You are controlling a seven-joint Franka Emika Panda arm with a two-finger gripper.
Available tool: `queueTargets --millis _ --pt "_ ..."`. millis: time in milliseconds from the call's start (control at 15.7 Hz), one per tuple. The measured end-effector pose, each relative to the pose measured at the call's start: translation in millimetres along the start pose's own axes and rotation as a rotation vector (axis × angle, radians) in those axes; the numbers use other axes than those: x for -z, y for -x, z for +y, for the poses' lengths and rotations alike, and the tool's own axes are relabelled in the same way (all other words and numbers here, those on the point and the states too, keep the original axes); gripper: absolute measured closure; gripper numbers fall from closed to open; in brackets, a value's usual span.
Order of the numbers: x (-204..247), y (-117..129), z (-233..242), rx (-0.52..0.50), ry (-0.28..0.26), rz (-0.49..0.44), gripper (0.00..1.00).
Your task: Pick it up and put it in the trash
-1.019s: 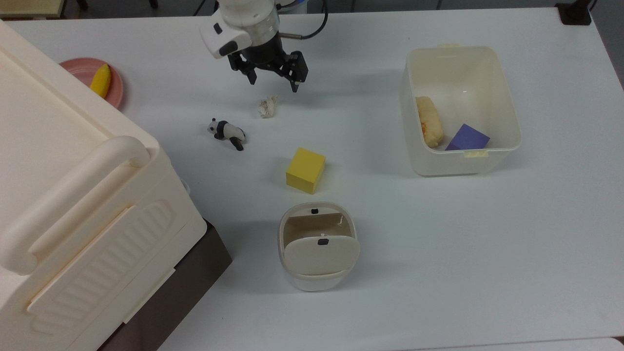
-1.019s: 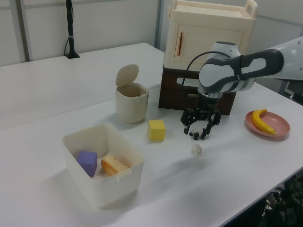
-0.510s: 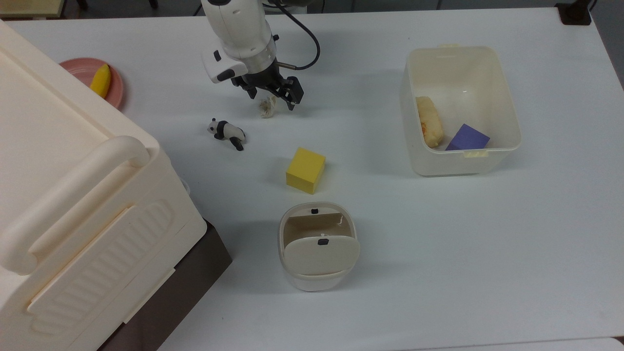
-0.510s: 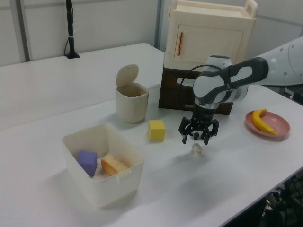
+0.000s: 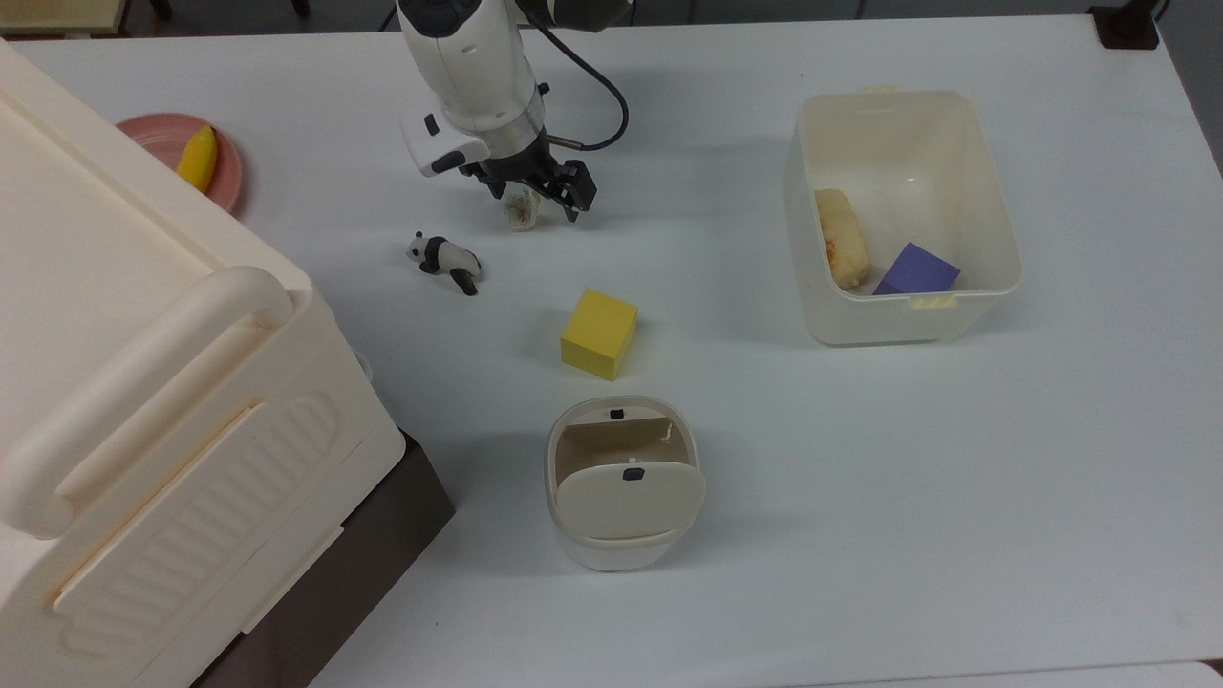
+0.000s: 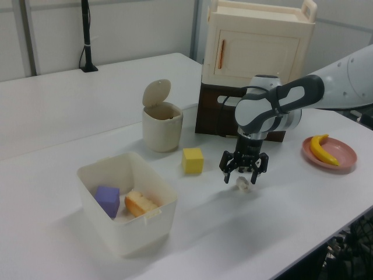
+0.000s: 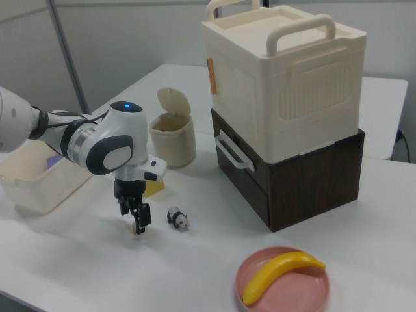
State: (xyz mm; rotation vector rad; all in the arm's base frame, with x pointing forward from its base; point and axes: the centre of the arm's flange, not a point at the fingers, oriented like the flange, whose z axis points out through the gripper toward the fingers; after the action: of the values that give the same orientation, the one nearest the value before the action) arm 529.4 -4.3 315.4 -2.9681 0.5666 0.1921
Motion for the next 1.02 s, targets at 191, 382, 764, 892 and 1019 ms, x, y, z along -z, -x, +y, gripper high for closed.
queueTargets --millis 191,382,764,892,1019 --pt "-3 -2 0 -0.007 0.003 -0.004 0.19" --pt "-2 -11 -5 -0.02 0.0 0.011 0.51" --pt "4 -20 -12 -0.012 -0.005 0.033 0.85" --pt "9 -22 -15 -0.009 -0.009 0.043 0.85" --pt "16 -25 -18 -0.005 -0.014 0.058 0.85"
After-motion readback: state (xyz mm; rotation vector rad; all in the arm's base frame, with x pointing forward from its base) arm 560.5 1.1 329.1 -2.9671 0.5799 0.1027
